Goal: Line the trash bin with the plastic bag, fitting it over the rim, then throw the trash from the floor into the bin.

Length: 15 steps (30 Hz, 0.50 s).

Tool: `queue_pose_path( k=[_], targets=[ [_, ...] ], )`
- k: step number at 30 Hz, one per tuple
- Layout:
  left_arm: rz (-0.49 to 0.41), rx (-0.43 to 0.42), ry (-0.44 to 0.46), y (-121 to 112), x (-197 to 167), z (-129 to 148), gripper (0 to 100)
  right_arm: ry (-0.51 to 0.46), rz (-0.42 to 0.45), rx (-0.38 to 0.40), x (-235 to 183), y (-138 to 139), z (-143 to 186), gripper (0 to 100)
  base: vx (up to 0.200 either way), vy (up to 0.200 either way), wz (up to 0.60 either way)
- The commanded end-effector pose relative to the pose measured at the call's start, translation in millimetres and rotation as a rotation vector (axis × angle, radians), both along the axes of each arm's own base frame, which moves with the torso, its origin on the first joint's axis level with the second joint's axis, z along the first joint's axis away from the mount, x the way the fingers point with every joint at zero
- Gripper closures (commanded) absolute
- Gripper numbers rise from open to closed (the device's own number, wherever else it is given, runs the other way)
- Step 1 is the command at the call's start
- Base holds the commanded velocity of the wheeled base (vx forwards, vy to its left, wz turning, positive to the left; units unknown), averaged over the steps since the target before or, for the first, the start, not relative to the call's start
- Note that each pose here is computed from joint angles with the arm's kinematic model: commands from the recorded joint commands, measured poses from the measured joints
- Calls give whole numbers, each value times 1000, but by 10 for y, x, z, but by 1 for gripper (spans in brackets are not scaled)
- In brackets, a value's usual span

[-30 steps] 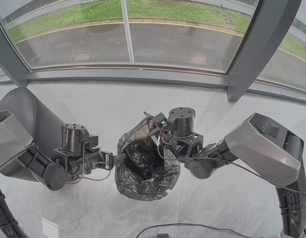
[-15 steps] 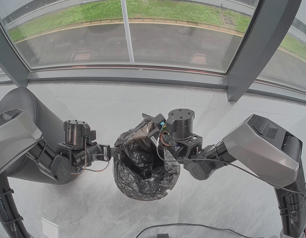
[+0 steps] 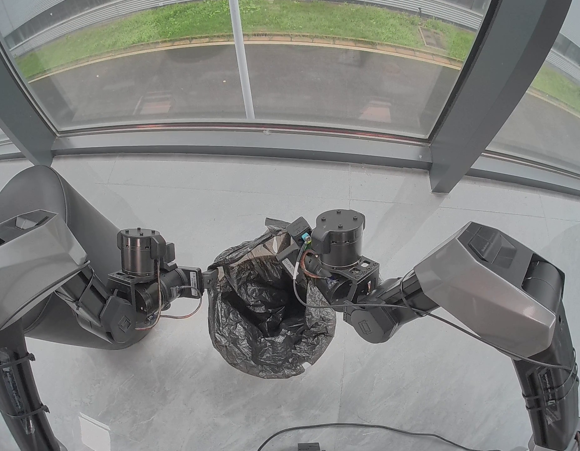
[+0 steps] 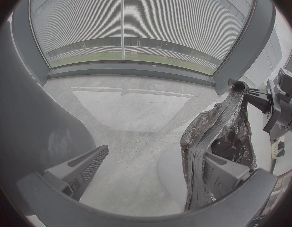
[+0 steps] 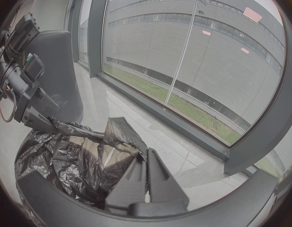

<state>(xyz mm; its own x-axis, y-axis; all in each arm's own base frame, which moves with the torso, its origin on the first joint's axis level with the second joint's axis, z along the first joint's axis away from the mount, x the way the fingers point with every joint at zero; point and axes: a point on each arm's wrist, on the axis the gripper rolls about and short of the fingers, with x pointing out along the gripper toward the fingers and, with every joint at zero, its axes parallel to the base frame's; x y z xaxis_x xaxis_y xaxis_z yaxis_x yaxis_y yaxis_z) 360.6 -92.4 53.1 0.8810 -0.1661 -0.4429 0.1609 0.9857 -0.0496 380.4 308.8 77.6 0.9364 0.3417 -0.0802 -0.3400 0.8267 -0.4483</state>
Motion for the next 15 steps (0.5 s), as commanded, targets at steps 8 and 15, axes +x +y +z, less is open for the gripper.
queue_pose_path(
  k=[8,15],
  targets=[
    [8,4,15,25,15,-68,0,10,2,-7,-4,19,-46,100,0,0,0],
    [10,0,16,36,14,-65,0,12,-5,-5,21,10,-57,100,0,0,0]
  ],
)
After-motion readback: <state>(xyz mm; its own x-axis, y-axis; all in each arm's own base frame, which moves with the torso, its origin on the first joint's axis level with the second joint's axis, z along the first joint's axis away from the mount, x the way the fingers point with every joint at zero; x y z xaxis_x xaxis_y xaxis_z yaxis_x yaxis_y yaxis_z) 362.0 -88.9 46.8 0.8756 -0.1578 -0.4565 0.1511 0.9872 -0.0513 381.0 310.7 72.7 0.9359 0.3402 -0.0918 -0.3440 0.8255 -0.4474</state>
